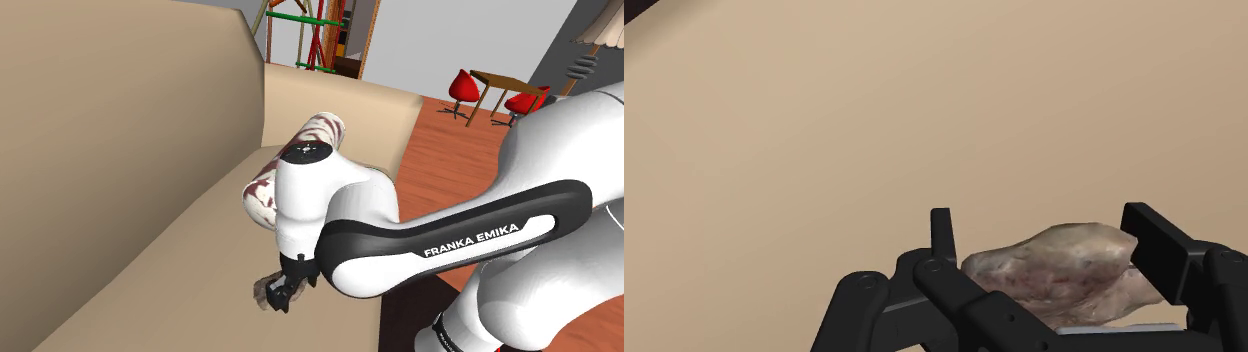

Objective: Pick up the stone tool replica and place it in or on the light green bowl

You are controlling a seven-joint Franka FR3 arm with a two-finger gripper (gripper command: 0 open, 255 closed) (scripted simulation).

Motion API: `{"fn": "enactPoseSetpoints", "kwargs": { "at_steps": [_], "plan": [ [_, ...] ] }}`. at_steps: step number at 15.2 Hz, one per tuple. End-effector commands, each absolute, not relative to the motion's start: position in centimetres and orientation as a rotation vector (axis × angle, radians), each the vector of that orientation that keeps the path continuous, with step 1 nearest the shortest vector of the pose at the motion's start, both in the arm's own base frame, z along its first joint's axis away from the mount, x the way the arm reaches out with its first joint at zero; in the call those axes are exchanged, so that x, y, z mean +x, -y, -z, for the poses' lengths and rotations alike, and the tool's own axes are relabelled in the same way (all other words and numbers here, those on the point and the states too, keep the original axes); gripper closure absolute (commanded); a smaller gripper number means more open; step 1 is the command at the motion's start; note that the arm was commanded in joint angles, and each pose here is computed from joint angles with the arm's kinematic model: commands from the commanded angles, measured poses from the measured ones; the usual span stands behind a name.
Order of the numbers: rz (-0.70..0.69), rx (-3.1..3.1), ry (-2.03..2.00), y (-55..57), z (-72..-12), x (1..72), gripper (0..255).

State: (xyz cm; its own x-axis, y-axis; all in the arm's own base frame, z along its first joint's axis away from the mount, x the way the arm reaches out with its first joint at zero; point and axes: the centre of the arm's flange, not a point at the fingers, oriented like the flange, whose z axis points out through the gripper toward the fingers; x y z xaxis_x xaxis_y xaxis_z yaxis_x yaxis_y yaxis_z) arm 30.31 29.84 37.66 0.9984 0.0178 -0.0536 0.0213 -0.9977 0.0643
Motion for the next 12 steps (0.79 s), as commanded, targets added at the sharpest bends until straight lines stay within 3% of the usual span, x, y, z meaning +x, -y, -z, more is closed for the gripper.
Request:
{"fn": "enactPoseSetpoints", "kwargs": {
  "at_steps": [1,12],
  "plan": [
    [0.082,3.076,-0.030,-29.9,-38.8,30.3,255],
    [0.082,3.076,-0.030,-29.9,-44.6,30.3,255]
  ]
}}
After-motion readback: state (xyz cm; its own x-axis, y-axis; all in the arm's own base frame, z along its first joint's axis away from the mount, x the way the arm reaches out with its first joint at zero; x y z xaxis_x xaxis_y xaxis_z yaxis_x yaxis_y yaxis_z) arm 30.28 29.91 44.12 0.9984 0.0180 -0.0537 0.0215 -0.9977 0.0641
